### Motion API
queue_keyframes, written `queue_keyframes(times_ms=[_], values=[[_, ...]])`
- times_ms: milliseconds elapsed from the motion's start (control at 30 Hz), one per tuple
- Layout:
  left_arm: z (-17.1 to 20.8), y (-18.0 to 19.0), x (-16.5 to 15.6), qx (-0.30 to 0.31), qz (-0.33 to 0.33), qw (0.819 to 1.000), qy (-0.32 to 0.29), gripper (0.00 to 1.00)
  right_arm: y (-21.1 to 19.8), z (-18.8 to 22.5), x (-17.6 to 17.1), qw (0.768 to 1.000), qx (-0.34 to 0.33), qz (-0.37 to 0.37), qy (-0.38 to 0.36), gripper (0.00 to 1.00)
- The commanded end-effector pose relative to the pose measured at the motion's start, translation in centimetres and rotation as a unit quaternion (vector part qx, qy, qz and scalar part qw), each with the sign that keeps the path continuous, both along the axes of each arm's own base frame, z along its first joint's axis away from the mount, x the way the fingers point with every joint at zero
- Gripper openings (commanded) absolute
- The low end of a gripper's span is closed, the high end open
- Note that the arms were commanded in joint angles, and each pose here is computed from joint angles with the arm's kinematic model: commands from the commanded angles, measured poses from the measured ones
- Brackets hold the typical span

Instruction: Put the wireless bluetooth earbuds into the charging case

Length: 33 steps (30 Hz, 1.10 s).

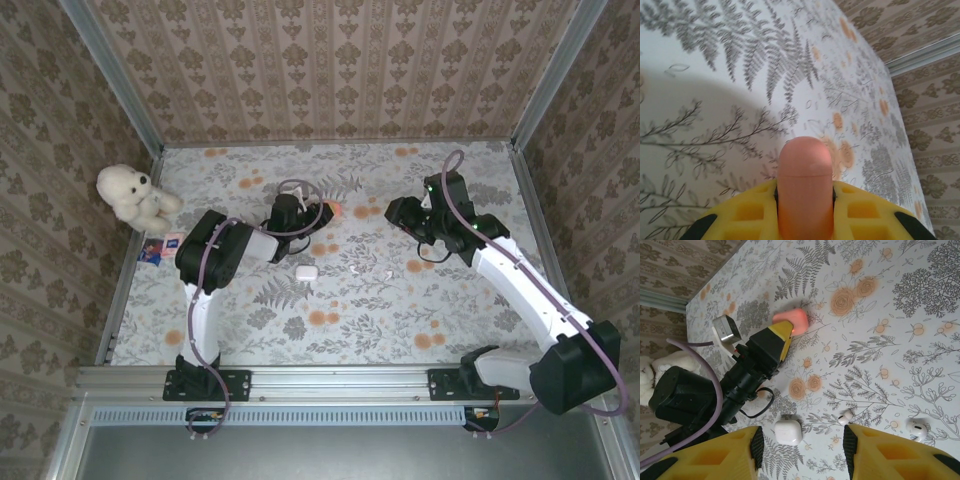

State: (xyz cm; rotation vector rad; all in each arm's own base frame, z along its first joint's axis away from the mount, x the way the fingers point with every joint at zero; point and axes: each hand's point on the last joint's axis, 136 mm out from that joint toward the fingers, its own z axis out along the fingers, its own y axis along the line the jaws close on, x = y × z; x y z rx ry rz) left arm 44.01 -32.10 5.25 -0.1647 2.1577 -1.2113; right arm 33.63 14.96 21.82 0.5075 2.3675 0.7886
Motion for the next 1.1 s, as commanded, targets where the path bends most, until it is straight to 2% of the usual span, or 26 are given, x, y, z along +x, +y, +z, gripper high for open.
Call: queue_keyframes(times_ms=[0, 100, 333, 467, 600, 800, 867, 967, 1067], values=[[-0.4, 0.3, 0.1, 0.01, -0.001, 1.0, 0.015, 0.24, 0.5, 0.9, 0.5, 1.0, -0.003, -0.001, -0.011, 0.5], [-0.3, 0.9, -0.1, 0.025, 0.001, 1.0, 0.018, 0.43, 1.0, 0.6, 0.3, 1.0, -0.01, 0.005, -0.006, 0.5], [1.6, 3.5, -0.5, 0.068, 0.013, 0.998, 0.006, 0.73, 3.2, 0.1, -0.4, 0.998, -0.051, 0.026, 0.001, 0.58], [4.2, 5.5, -1.0, 0.078, 0.024, 0.997, -0.014, 0.79, 5.2, -1.5, -1.5, 0.995, -0.091, 0.042, 0.02, 0.61], [7.9, 9.7, -0.4, 0.091, 0.063, 0.993, -0.047, 0.82, 7.9, -4.6, -2.3, 0.987, -0.141, 0.06, 0.049, 0.62], [13.2, 15.4, -0.9, 0.151, 0.12, 0.978, -0.08, 0.87, 12.8, -10.1, -3.1, 0.966, -0.219, 0.091, 0.102, 0.66], [14.3, 18.0, -1.2, 0.169, 0.159, 0.97, -0.076, 1.0, 14.7, -11.7, -3.1, 0.96, -0.234, 0.099, 0.116, 0.67], [15.2, 22.2, -1.9, 0.183, 0.228, 0.954, -0.061, 1.0, 17.0, -13.5, -2.9, 0.954, -0.25, 0.103, 0.132, 0.69], [14.7, 26.4, -3.2, 0.181, 0.306, 0.935, -0.013, 1.0, 18.8, -15.1, -2.6, 0.95, -0.257, 0.101, 0.145, 0.71]])
